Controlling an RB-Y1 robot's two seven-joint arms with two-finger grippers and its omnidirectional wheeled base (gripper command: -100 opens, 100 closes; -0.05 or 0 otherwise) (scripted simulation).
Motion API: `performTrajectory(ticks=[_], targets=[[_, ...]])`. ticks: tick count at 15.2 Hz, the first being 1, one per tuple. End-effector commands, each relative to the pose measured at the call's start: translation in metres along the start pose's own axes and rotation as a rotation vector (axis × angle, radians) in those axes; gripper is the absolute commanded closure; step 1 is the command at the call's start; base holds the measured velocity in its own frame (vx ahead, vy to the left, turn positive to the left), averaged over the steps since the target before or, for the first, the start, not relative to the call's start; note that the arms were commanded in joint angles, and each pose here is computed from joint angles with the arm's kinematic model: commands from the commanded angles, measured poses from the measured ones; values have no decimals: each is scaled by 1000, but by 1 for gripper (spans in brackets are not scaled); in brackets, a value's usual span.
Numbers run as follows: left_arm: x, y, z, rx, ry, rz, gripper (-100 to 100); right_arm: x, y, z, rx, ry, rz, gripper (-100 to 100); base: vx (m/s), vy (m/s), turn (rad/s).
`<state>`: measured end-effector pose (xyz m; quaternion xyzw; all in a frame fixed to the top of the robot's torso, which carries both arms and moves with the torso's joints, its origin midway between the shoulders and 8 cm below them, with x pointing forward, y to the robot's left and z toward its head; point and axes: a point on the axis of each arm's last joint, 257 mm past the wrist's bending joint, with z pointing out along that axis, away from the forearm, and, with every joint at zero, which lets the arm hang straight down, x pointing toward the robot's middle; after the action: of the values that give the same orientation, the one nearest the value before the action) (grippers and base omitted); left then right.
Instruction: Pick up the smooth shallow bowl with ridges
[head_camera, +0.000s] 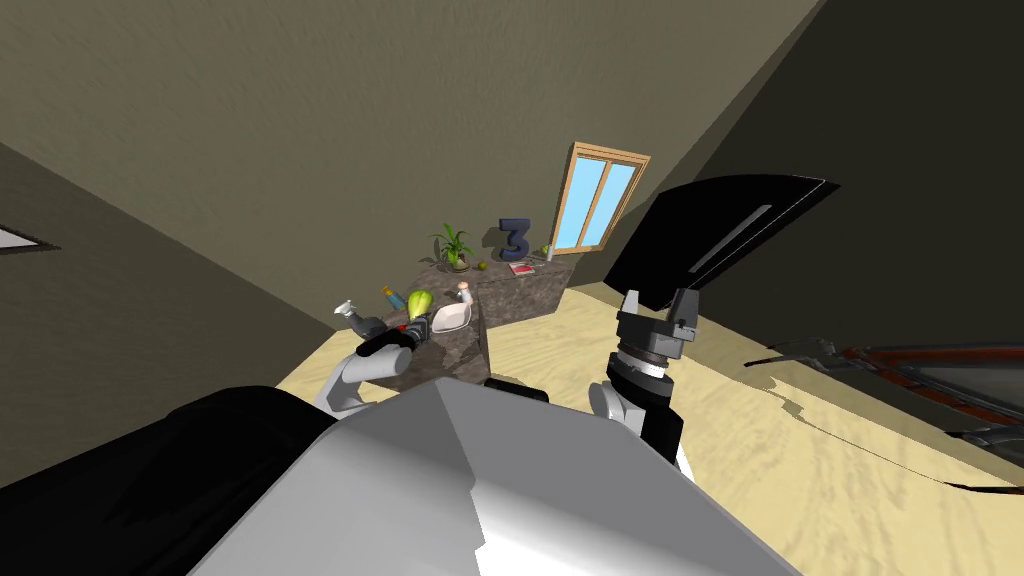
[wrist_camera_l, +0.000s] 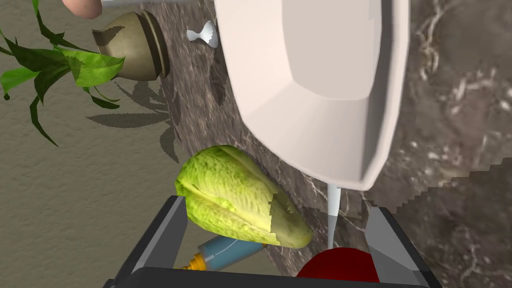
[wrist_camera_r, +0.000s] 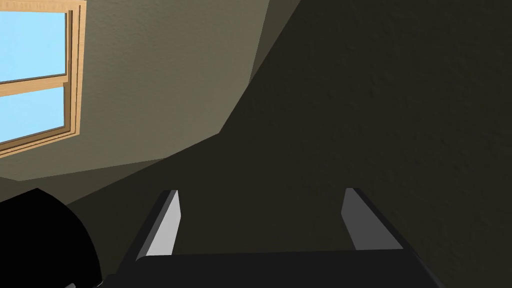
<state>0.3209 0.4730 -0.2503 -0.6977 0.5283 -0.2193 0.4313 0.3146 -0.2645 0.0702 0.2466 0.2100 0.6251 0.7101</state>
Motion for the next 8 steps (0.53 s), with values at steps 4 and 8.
performTrajectory(ticks=[4, 8], targets=[[-4, 30, 0, -100, -1, -37, -100, 0, 0, 0, 0, 0, 0, 0, 32, -36, -60], [-3, 58, -2, -182, 1, -67, -100, 0, 0, 0, 0, 0, 0, 0, 39, -25, -55]])
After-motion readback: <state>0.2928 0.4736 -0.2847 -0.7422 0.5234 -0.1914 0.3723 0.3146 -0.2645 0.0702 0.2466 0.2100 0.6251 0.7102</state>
